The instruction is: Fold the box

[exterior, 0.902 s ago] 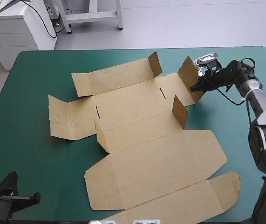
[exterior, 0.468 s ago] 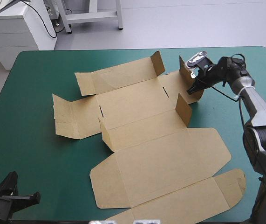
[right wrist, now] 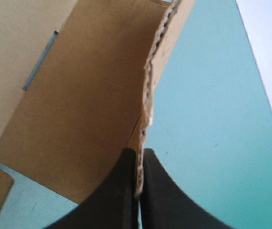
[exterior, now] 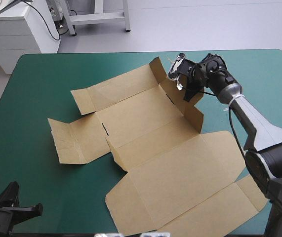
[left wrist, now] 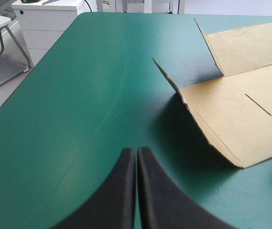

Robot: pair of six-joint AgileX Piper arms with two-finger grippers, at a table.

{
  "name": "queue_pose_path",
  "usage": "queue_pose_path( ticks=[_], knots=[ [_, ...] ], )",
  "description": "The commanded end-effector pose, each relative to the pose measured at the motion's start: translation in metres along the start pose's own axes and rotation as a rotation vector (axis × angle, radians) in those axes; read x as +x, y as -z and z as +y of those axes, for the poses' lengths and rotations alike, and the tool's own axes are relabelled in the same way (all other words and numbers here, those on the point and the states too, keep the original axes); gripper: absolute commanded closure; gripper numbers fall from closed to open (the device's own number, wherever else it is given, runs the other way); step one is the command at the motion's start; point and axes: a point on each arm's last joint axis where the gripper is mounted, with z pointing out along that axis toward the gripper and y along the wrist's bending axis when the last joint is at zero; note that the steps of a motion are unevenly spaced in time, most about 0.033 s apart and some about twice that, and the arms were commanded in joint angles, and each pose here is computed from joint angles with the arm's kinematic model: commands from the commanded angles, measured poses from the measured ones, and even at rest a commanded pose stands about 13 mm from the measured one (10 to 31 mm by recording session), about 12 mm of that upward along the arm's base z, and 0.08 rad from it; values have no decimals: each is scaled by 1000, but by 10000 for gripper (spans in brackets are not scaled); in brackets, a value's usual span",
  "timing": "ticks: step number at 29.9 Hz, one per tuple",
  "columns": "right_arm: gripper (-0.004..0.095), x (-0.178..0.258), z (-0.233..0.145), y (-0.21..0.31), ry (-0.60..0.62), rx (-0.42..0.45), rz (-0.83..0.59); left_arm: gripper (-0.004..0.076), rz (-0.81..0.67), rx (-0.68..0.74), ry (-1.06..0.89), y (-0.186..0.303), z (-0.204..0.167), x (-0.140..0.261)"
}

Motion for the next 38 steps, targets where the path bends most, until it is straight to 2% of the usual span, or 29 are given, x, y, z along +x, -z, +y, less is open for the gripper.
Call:
queue_pose_path(
  ticks=[1, 7, 15, 17, 22, 24, 32, 38],
  knots=[
    [921, -22, -10, 67, 71, 131, -137, 731, -97, 13, 5, 5, 0, -11],
    [921, -42, 6, 111, 161, 160, -241, 731, -97, 13, 5, 5, 0, -11],
    [917, -70, 37, 131, 334, 154, -340, 731, -97, 13, 5, 5, 0, -11],
    [917, -81, 46, 137, 400, 186, -383, 731, -97, 13, 5, 5, 0, -11],
    [919, -108, 64, 153, 606, 385, -452, 731, -97, 13, 5, 5, 0, -11],
    [929, -116, 70, 153, 639, 422, -488, 731, -97, 13, 5, 5, 0, -11],
    [929, -146, 96, 123, 803, 499, -612, 731, -97, 13, 5, 5, 0, -11],
    [929, -159, 110, 102, 796, 491, -702, 731, -97, 13, 5, 5, 0, -11]
  ],
)
